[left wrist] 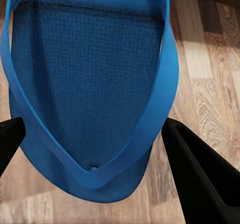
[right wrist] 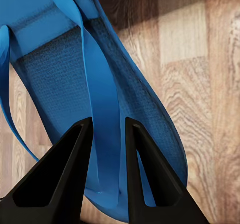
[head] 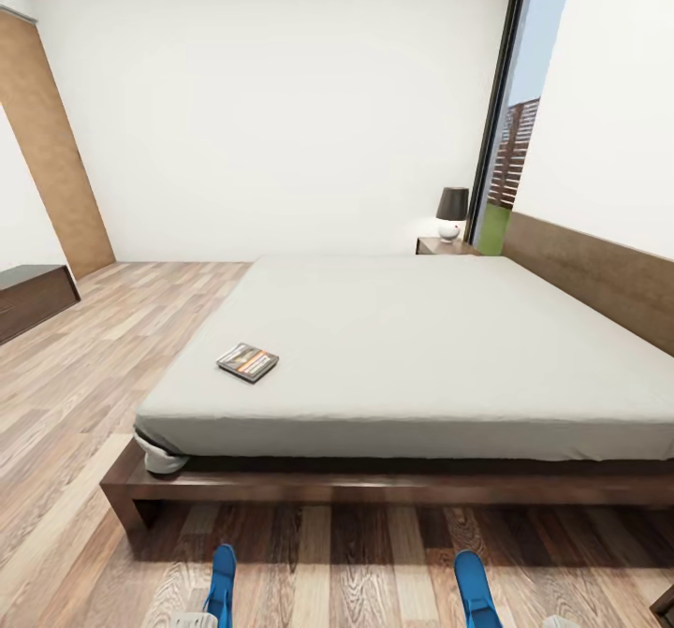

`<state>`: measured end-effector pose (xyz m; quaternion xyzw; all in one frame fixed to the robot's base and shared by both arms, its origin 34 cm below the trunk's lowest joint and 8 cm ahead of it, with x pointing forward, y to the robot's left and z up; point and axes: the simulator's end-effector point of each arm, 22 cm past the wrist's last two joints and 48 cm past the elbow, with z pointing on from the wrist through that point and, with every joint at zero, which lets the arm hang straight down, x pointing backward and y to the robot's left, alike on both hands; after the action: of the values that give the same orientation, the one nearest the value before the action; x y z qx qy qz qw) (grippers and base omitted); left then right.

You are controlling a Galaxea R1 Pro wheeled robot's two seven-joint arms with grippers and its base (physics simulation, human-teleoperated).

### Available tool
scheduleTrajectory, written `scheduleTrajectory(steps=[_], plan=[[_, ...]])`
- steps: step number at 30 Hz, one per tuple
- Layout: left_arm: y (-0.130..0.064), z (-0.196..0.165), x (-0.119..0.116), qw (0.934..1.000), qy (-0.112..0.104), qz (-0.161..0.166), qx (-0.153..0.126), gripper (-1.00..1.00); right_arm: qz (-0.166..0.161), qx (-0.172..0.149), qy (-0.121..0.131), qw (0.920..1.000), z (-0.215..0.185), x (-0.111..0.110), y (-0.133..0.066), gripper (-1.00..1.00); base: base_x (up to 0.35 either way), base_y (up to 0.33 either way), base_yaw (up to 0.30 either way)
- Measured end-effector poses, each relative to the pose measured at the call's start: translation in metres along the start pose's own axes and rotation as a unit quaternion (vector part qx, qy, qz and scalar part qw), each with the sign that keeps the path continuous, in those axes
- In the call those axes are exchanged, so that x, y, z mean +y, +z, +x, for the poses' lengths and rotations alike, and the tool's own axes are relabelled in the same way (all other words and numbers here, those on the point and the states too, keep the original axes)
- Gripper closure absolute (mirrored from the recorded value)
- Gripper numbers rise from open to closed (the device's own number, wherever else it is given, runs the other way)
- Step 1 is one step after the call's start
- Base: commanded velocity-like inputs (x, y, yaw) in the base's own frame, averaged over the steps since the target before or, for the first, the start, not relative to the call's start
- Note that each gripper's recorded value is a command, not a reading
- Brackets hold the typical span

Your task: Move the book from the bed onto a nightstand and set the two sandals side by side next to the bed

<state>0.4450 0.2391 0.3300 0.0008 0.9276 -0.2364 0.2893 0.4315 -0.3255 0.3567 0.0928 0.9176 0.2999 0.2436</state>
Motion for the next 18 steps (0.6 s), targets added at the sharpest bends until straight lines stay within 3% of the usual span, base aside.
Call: scheduleTrajectory(steps=[4,6,11,16,18], plan=[[-0.006,-0.007,0.014,1.0,0.001,-0.009,-0.001,1.0,-0.002,0.0,0.001,1.0,0.0,0.001,0.0,1.0,0.0,0.0,0.0],[-0.011,-0.012,0.025,0.9997,-0.007,-0.015,0.016,1.0,-0.002,0.001,0.001,1.0,0.0,0.001,0.0,1.0,0.0,0.0,0.0],[0.003,-0.076,-0.001,0.999,-0.016,0.008,0.041,1.0,-0.002,0.002,0.003,1.0,0.001,0.0,-0.001,1.0,0.0,0.0,0.0],[0.007,-0.132,-0.005,0.9972,-0.018,-0.031,0.065,1.0,-0.001,0.002,0.003,1.0,0.0,-0.001,-0.001,1.0,0.0,0.0,0.0],[0.007,-0.138,-0.001,0.9955,-0.017,-0.051,0.078,1.0,-0.001,0.002,0.003,1.0,0.0,-0.001,-0.002,1.0,0.0,0.0,0.0]])
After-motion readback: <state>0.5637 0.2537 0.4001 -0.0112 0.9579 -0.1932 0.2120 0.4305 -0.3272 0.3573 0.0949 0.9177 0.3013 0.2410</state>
